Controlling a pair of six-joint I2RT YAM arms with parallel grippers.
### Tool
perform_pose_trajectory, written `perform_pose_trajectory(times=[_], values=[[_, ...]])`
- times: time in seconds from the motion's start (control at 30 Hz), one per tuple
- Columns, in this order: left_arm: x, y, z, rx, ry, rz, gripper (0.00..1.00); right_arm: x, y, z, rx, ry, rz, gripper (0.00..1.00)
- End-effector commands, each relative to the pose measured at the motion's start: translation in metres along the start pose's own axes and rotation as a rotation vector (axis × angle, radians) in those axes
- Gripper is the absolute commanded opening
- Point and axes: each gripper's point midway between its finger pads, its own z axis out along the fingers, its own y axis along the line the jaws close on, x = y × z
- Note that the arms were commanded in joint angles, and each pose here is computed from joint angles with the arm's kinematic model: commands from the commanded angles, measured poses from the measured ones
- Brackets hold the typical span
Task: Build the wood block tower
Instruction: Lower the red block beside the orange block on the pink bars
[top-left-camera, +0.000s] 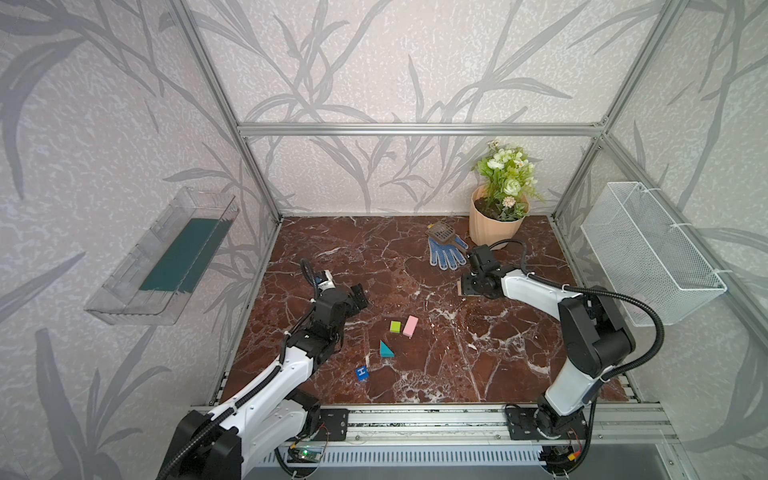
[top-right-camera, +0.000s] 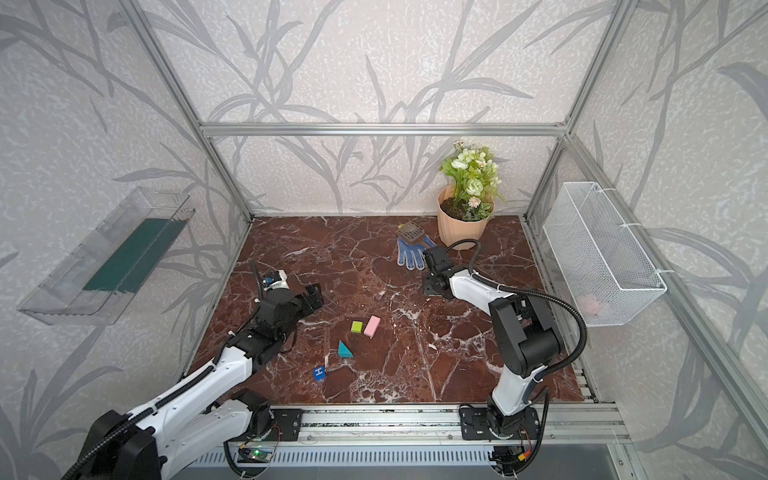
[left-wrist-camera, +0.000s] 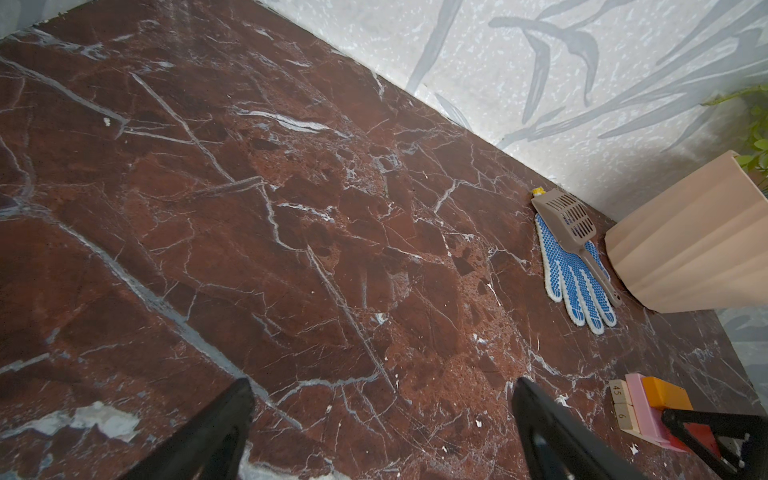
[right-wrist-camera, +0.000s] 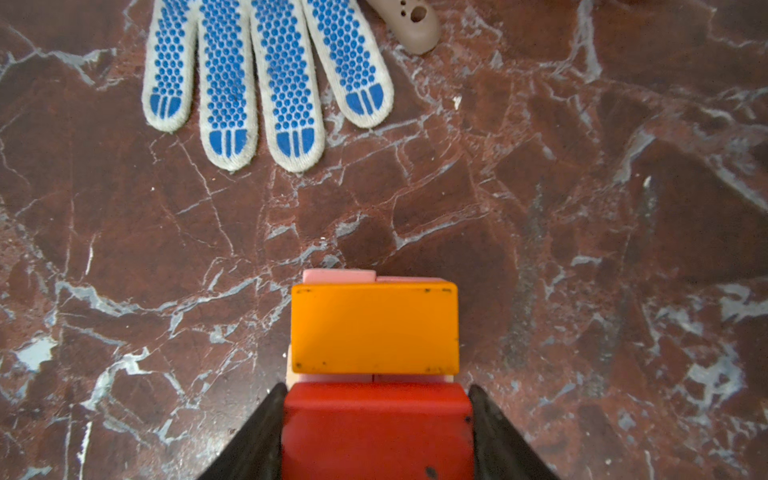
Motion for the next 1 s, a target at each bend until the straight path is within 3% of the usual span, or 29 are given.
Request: perform_pose_trajectory(times=[0.0, 0.97], values=[[-0.0105, -0.0084, -0.0011, 0.012, -0.016, -0.002, 0.98, -0.004, 0.001, 0.0011, 0.007, 0.005, -0.011, 0.2], [-0.0085, -0.009, 0.001, 0.009, -0.003, 0.003, 0.98, -0.0043, 0.0015, 0.0065, 0.018, 0.027, -0.016, 0.22]])
